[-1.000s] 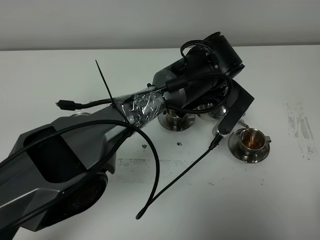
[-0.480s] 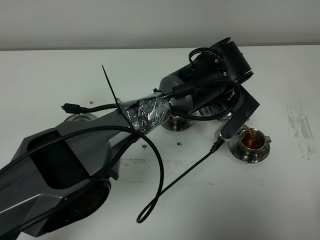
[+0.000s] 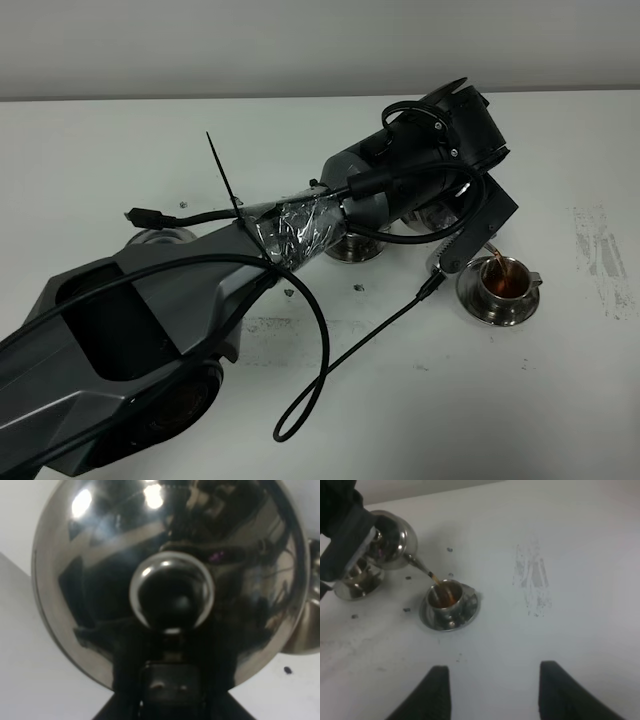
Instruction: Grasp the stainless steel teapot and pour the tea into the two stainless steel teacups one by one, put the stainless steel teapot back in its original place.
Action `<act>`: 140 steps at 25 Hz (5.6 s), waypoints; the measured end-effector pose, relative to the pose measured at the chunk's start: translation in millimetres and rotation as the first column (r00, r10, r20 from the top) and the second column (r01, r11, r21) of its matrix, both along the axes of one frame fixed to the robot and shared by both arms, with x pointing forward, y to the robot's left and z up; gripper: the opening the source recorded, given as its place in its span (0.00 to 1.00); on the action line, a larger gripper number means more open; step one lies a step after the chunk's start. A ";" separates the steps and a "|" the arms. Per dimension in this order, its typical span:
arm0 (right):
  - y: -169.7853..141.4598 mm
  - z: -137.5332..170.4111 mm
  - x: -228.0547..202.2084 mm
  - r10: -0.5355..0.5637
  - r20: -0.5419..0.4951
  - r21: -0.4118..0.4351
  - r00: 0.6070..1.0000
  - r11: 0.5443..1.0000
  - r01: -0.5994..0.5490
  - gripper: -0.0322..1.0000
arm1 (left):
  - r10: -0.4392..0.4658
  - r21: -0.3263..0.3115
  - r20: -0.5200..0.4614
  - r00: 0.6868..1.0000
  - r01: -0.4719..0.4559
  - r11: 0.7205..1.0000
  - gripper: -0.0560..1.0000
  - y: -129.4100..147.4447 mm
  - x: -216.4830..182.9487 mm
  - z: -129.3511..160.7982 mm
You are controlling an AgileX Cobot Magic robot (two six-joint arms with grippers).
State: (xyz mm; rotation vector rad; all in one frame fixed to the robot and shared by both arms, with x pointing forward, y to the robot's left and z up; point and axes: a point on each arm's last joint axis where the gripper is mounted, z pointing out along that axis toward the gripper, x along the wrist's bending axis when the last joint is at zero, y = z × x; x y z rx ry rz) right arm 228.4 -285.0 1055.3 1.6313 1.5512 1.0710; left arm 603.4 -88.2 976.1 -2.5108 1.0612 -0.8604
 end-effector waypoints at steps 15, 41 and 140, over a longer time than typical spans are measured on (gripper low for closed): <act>0.0 0.0 0.0 0.000 0.000 0.000 1.000 1.000 0.000 0.41 | -0.043 0.029 0.052 0.998 0.041 0.999 0.23 -6.1 -3.4 3.2; 0.0 0.0 0.0 0.000 0.000 0.000 1.000 1.000 0.000 0.41 | -0.090 0.065 0.099 0.991 0.084 0.994 0.23 -11.7 -6.7 6.4; 0.0 0.0 0.0 0.000 0.000 0.000 1.000 1.000 0.000 0.41 | 0.528 -0.359 -0.514 0.676 -0.729 0.583 0.23 142.5 -31.1 31.2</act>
